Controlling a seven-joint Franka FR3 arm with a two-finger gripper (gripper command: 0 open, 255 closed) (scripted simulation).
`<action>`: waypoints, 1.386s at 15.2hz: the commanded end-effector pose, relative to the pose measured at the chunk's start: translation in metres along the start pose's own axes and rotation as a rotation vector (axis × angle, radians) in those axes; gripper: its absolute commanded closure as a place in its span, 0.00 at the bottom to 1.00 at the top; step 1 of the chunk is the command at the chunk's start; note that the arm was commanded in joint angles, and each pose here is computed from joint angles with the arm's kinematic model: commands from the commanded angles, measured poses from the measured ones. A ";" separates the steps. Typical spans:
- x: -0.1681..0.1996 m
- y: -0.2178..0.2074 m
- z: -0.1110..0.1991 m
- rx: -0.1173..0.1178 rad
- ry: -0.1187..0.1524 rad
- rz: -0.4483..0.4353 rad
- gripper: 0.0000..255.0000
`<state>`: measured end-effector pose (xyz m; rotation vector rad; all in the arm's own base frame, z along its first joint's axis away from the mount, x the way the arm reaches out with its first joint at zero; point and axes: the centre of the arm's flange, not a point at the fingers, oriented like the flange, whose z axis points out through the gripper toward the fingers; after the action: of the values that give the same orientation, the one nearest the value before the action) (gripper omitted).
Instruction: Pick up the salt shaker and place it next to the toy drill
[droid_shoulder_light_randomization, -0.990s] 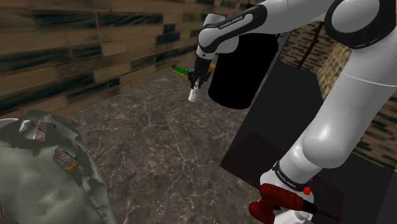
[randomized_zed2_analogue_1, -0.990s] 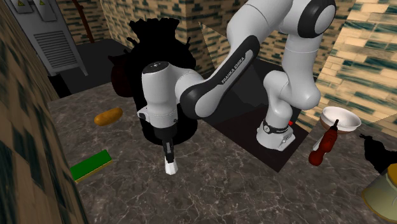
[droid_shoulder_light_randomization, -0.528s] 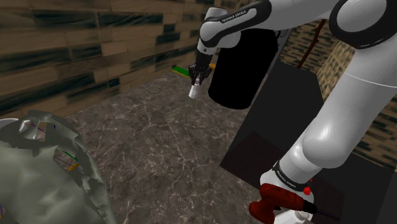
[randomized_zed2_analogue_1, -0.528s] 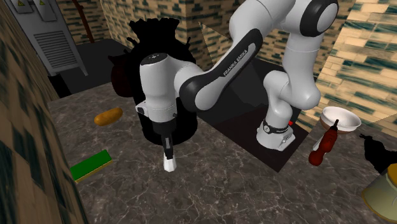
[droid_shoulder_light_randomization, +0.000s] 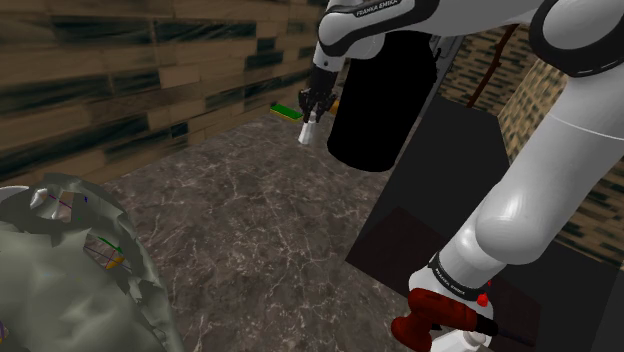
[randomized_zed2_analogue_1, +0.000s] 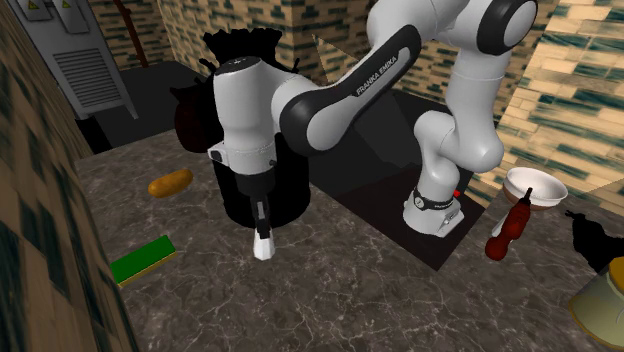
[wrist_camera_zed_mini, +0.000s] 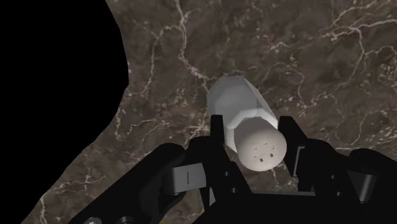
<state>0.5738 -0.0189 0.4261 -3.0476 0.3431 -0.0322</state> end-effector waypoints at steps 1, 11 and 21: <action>0.000 -0.002 -0.010 0.000 0.000 0.000 1.00; 0.000 -0.006 -0.063 0.000 0.000 0.000 1.00; 0.001 -0.010 -0.115 0.000 0.000 0.000 1.00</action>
<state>0.5746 -0.0185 0.5361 -3.0474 0.3435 -0.0325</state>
